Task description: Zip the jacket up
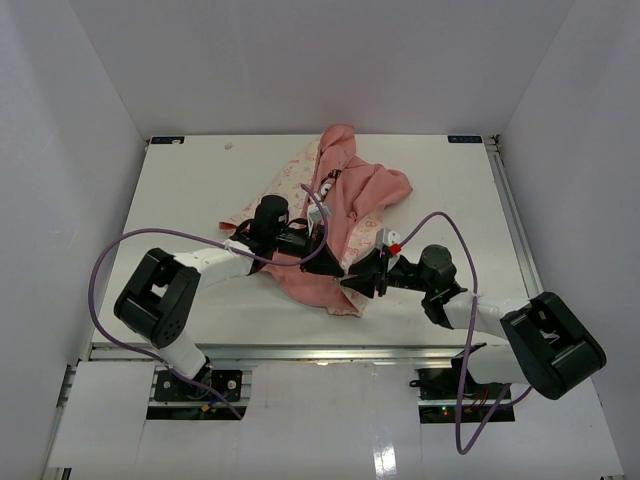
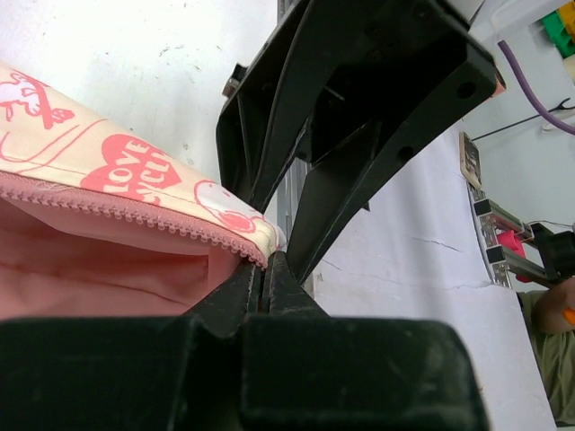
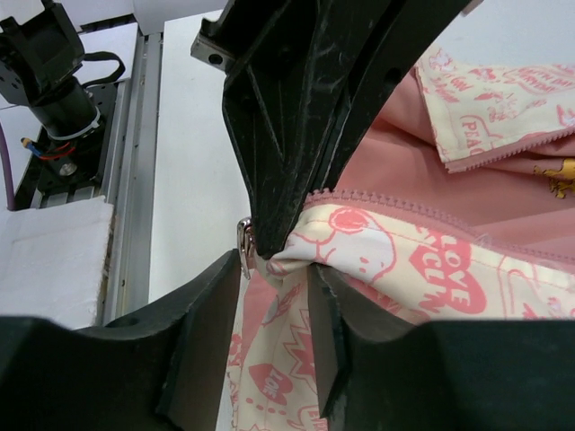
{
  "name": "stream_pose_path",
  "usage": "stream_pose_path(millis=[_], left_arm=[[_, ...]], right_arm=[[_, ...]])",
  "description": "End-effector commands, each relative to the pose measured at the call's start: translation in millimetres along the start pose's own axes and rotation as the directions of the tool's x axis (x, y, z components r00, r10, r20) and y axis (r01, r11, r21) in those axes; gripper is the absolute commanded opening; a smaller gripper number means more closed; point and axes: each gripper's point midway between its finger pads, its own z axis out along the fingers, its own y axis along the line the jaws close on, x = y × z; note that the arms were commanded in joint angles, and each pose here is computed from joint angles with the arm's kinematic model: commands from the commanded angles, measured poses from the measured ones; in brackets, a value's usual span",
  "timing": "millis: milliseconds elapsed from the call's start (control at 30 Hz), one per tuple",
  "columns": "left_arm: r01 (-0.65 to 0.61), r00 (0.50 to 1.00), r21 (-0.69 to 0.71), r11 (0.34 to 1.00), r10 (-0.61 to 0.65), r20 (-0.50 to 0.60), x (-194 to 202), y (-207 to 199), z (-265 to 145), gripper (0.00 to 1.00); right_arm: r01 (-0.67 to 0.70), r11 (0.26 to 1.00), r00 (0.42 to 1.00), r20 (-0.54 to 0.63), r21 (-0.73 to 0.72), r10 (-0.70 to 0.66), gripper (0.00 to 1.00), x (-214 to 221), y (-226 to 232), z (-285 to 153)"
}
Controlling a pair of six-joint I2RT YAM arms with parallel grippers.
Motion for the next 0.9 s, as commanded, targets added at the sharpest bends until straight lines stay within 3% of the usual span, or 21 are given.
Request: stream_pose_path(millis=[0,867], left_arm=[[-0.03,1.0,0.067,0.997,0.03,0.01,-3.7,-13.8,-5.3,0.0],[-0.009,1.0,0.082,0.997,0.007,0.023,-9.5,-9.4,-6.2,0.0]], right_arm=[[0.123,0.992,0.988,0.086,0.026,-0.125,0.44,-33.0,-3.8,0.7],[0.044,0.996,0.999,0.027,-0.074,-0.042,0.36,-17.8,-4.4,16.2]])
